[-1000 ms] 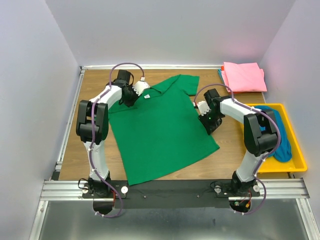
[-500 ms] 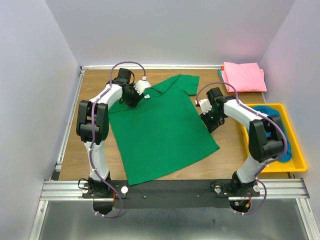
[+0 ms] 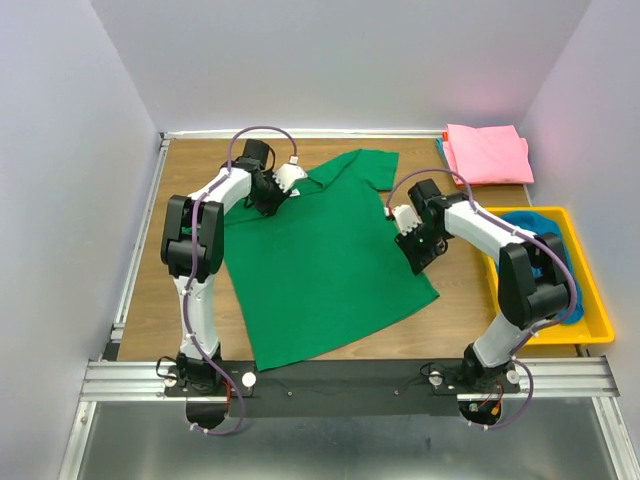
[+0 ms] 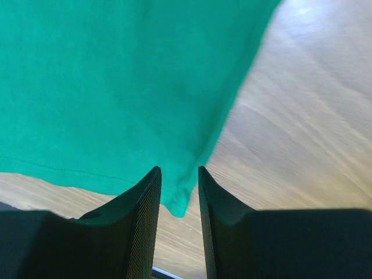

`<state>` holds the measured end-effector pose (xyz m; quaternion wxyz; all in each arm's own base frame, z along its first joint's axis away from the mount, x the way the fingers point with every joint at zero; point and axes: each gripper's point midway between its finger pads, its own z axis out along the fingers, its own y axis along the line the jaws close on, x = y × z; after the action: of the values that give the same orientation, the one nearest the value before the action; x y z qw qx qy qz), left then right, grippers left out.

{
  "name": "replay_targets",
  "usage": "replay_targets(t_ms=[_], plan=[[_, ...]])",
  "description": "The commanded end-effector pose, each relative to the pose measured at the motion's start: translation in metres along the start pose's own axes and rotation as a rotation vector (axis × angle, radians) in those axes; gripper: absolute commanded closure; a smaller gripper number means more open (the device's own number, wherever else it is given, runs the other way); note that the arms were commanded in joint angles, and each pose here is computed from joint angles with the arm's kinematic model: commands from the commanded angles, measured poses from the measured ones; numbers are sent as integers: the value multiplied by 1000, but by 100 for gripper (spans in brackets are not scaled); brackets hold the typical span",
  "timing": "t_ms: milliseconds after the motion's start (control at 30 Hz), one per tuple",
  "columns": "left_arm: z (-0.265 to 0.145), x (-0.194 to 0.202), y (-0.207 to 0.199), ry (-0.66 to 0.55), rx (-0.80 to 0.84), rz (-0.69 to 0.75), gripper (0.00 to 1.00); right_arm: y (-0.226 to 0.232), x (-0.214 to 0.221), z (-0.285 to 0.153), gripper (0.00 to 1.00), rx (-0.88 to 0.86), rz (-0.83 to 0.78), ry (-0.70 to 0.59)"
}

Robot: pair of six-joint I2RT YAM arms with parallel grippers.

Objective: Fold and stack the t-shirts
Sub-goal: Flatten out the tshirt

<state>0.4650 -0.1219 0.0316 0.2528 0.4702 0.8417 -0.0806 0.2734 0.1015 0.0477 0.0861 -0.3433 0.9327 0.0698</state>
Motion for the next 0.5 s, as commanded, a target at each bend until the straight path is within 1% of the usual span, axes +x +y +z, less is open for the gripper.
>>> replay_targets(t_ms=[0,33,67,100,133,200,233,267,300,333,400,433,467], plan=[[5,4,-2,32,13,1,66,12,21,18,61,-58,-18,89],[5,4,-2,32,13,4,71,11,21,22,61,-53,-23,86],[4,2,-1,25,13,6,78,10,27,27,61,-46,-21,110],[2,-1,-1,19,13,10,82,8,29,30,61,-37,-23,117],[0,-3,0,13,11,10,85,3,34,34,62,-9,-28,132],[-5,-7,3,4,6,19,87,-1,42,43,62,11,-31,168],[-8,-10,7,-1,0,24,88,-6,45,47,62,37,-32,177],[-10,-9,9,5,-6,24,92,-8,51,52,64,46,-32,197],[-14,-8,17,3,-18,19,93,-10,53,54,65,62,-30,204],[-18,-13,27,-8,-40,22,100,-17,54,56,65,101,-30,208],[-25,-10,50,-14,-87,1,100,-22,56,58,66,129,-27,210],[-35,-23,68,-44,-133,7,100,-24,56,58,66,139,-30,214],[-31,-19,80,-36,-150,-4,100,-24,56,58,66,138,-30,212]])
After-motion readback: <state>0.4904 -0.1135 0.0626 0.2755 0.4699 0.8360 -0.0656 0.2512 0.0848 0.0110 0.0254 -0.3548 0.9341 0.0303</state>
